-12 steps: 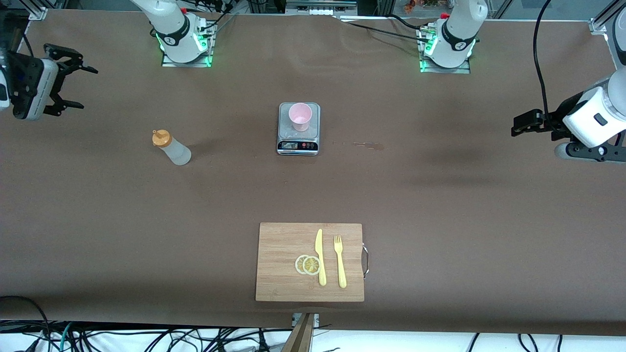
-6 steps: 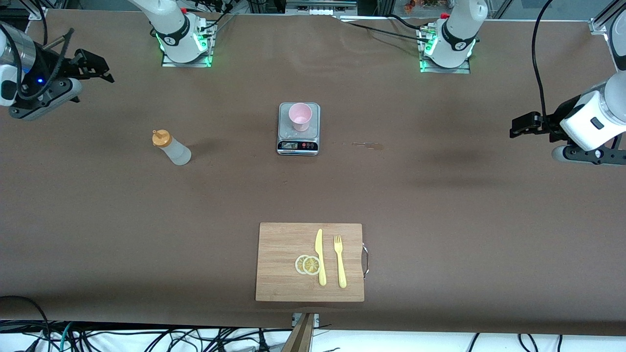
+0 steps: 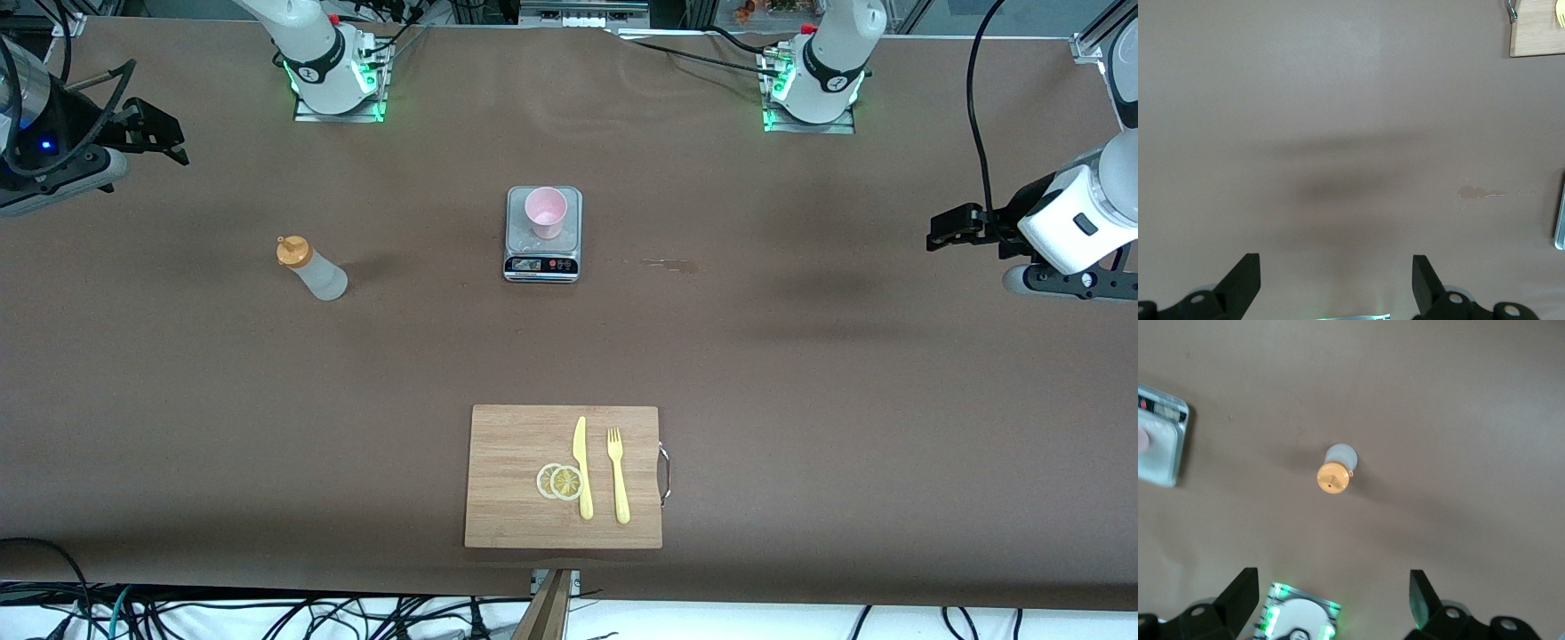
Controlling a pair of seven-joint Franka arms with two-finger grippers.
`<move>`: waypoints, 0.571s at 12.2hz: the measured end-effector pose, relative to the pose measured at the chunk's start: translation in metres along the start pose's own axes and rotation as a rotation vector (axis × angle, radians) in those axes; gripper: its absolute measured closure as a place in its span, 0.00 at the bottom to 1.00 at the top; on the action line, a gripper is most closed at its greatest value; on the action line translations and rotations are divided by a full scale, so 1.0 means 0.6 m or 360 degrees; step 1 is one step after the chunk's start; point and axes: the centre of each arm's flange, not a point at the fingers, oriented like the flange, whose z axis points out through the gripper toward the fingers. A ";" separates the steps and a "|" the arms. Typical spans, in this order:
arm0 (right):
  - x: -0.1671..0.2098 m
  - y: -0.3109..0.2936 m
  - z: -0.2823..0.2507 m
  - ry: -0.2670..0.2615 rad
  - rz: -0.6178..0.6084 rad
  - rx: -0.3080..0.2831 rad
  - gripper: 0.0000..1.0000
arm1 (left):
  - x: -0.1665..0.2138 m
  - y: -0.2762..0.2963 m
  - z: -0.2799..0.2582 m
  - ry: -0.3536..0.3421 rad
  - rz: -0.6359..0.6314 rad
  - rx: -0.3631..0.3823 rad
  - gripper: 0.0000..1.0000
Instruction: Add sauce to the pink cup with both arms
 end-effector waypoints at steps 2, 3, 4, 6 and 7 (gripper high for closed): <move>-0.001 -0.027 -0.020 0.0012 0.0144 -0.0006 0.00 | 0.000 0.000 0.000 0.0000 0.0000 0.0000 0.00; -0.004 -0.032 -0.026 0.0011 0.0175 -0.0001 0.00 | 0.000 0.000 0.000 0.0000 0.0000 0.0000 0.00; -0.006 -0.033 -0.030 0.0015 0.0192 0.0003 0.00 | 0.000 0.000 0.000 0.0001 0.0001 0.0000 0.00; -0.008 -0.032 -0.032 0.0021 0.0201 0.0004 0.00 | 0.000 0.001 0.000 0.0001 0.0001 0.0000 0.00; -0.008 -0.032 -0.033 0.0021 0.0203 0.0004 0.00 | 0.000 0.001 0.000 0.0001 0.0002 0.0000 0.00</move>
